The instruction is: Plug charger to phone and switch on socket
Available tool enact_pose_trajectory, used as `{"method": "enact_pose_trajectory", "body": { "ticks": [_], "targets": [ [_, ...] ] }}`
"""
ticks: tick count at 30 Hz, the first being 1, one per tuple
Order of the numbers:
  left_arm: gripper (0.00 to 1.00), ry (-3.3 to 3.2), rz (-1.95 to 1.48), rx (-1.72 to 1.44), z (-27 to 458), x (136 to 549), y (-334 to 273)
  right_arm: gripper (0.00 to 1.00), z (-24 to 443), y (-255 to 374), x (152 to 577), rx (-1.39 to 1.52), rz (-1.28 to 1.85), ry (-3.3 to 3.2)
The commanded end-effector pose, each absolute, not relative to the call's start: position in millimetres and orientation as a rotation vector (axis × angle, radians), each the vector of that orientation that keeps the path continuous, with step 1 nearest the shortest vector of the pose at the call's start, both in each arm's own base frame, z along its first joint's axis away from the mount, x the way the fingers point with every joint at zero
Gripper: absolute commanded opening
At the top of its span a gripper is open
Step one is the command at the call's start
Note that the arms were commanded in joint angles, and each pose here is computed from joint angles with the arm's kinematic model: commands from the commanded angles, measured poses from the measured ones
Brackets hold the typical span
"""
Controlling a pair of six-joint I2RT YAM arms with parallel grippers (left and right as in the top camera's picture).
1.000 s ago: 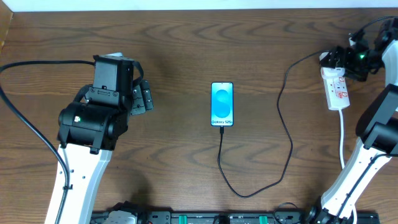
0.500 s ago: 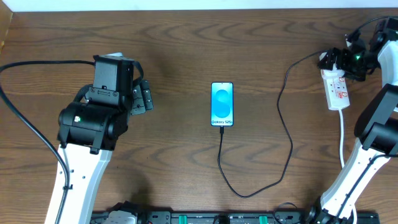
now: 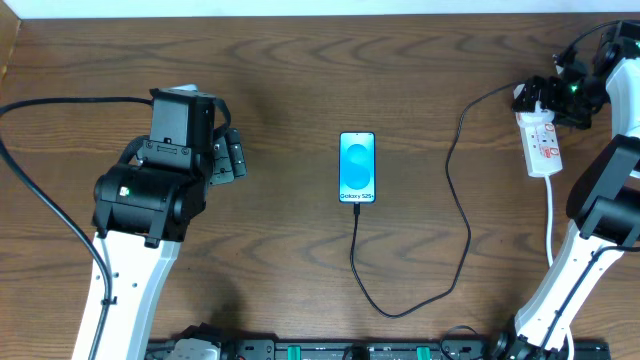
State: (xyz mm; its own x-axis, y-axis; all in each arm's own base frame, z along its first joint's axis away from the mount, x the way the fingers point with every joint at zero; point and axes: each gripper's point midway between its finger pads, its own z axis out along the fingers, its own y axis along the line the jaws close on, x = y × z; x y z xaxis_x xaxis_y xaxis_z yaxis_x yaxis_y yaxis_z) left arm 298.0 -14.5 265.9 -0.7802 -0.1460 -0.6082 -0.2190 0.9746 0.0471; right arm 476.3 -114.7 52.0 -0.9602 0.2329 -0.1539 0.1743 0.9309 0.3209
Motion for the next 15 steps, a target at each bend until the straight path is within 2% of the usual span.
{"method": "enact_pose_trajectory", "body": {
  "ticks": [1,15],
  "targets": [
    [0.92,2.474,0.163,-0.251,267.7,298.3,-13.3,0.99,53.0,-112.0,479.1,0.282,0.460,2.900],
    [0.92,2.474,0.164,-0.251,267.7,298.3,-13.3,0.99,37.3,-99.0,475.4,0.271,0.526,2.908]
  ]
}}
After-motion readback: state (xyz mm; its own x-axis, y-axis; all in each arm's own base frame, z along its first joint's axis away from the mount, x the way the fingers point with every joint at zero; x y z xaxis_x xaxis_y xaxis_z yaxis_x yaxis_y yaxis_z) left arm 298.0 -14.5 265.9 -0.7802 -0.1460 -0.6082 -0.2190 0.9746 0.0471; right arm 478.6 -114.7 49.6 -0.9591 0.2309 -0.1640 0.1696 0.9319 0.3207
